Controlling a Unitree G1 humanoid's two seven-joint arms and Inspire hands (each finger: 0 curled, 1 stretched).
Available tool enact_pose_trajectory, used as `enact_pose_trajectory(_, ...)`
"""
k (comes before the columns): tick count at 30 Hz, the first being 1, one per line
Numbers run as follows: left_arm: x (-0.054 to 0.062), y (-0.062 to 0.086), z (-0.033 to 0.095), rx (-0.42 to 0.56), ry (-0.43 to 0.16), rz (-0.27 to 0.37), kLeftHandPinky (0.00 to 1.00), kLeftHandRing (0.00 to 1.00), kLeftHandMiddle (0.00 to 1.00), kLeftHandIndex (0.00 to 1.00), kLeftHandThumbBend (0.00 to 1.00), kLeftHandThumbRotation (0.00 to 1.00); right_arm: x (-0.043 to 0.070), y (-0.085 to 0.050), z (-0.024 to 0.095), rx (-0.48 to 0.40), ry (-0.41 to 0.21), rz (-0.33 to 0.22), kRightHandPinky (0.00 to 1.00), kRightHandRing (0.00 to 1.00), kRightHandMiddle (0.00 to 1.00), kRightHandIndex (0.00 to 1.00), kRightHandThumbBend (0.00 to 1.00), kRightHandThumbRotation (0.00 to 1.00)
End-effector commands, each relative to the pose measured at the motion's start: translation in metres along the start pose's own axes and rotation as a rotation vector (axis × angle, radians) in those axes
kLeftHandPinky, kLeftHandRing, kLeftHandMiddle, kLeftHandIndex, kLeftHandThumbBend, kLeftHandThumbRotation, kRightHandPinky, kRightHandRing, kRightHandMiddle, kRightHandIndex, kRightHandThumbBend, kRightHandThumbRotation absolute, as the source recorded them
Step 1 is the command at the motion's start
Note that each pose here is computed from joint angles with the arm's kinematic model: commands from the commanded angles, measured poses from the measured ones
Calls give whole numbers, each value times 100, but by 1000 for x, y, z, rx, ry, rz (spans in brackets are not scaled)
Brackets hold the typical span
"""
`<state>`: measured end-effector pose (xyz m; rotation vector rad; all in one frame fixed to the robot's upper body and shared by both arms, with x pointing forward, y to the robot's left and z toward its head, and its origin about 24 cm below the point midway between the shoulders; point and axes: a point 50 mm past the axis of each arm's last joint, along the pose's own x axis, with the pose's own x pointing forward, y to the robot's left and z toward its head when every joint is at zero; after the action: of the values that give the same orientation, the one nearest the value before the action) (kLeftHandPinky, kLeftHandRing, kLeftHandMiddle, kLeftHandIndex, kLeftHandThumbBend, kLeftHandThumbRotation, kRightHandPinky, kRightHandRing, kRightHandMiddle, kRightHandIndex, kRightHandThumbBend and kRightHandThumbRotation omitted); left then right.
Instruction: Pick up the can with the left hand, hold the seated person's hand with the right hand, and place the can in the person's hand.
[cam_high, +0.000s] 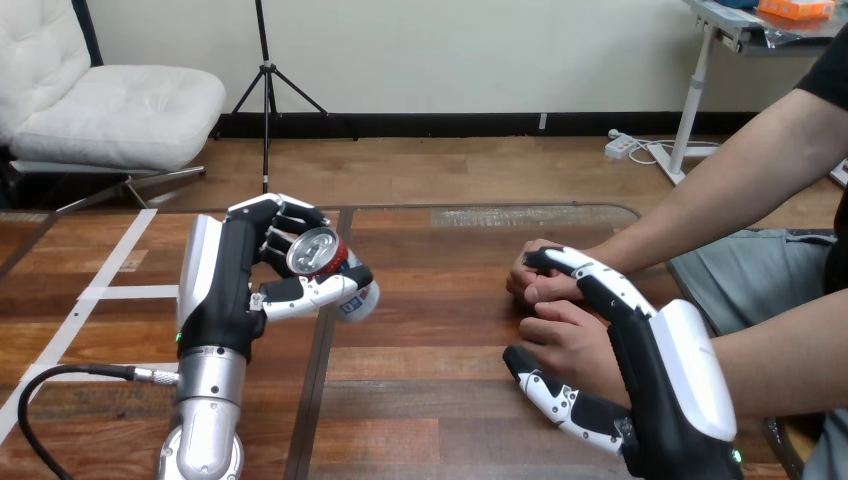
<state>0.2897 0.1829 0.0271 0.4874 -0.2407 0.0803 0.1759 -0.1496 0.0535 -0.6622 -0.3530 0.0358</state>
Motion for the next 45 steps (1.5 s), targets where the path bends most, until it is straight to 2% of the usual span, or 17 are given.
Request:
enact_pose_trajectory(1,12,6,27,-57,-124,50,32,38,45,46,71,0,14,-19,13,-76,-82,-54,81,86,85,79,57,0)
enact_pose_trajectory(8,9,5,31,-75,-136,38,32,38,45,46,71,0,17,-28,13,-165,-65,-27,80,87,86,81,62,0)
enact_pose_trajectory(14,5,3,34,-86,-156,25,31,37,45,46,70,0,18,-38,14,-243,-45,17,80,90,89,86,67,0)
enact_pose_trajectory(18,4,2,35,-88,-159,19,31,37,45,46,70,0,20,-46,14,-338,-31,59,81,90,90,88,69,0)
enact_pose_trajectory(26,2,0,36,-93,-170,8,31,37,45,46,70,0,23,-59,13,-451,-12,94,79,87,88,88,77,0)
enact_pose_trajectory(33,2,-2,36,-101,-174,-1,31,38,45,46,69,0,27,-71,8,-548,42,140,78,85,86,86,83,0)
enact_pose_trajectory(45,1,-4,35,-92,-174,-7,32,38,45,46,69,0,33,-84,0,-670,140,230,77,84,86,84,85,0)
